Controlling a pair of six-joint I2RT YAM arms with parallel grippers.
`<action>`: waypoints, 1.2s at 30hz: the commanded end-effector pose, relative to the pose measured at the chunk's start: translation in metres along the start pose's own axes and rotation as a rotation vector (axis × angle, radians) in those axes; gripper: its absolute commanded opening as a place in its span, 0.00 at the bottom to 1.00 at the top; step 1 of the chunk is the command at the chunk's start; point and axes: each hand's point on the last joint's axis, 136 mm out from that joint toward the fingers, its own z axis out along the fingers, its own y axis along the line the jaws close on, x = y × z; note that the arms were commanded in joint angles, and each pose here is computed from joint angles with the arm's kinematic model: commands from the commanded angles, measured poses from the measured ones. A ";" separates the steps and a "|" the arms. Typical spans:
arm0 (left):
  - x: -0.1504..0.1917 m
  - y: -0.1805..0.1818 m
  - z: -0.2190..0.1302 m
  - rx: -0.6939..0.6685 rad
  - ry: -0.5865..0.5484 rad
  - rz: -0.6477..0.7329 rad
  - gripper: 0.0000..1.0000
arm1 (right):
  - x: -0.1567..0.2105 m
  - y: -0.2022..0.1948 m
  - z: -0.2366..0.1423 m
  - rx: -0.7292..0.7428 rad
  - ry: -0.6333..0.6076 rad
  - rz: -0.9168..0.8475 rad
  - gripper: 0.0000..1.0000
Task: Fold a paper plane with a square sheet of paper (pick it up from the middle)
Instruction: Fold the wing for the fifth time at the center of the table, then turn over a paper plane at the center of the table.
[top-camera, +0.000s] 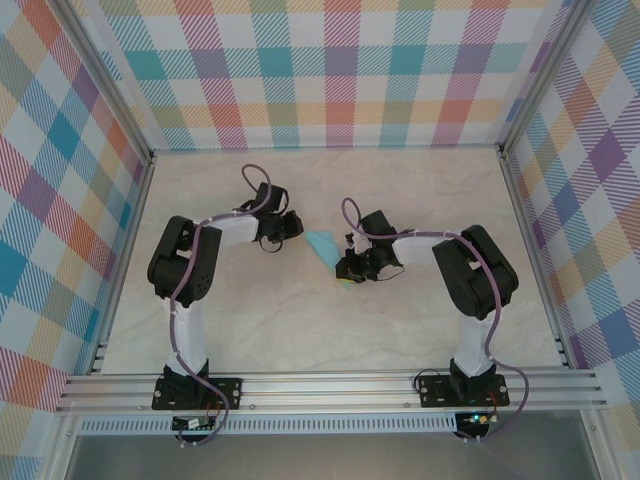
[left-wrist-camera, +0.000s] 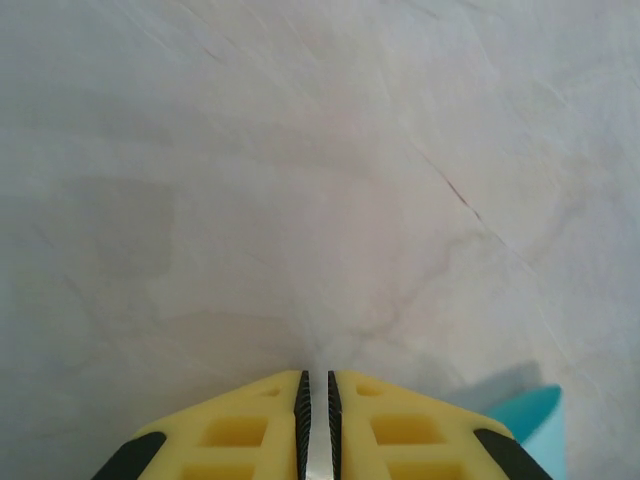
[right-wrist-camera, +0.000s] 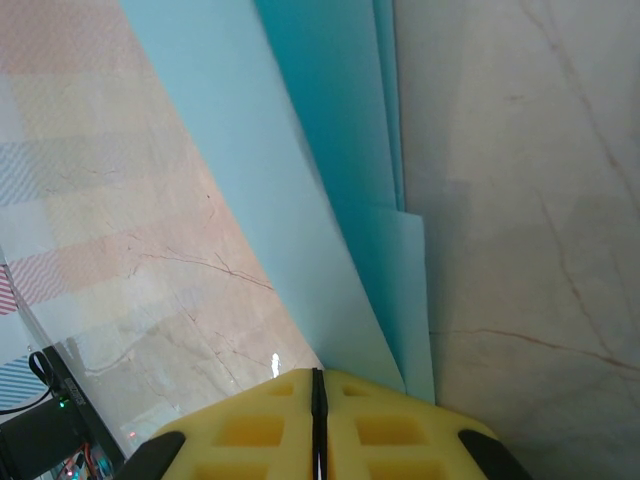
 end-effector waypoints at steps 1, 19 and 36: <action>-0.018 0.018 -0.008 -0.106 -0.041 0.024 0.17 | 0.049 -0.051 0.012 0.167 0.125 0.126 0.10; 0.033 -0.047 -0.103 -0.089 -0.141 0.122 0.60 | -0.026 0.000 -0.128 0.315 -0.509 0.003 0.82; 0.082 -0.091 -0.055 -0.372 -0.108 0.271 0.73 | -0.020 -0.062 -0.161 0.527 -0.611 0.080 1.00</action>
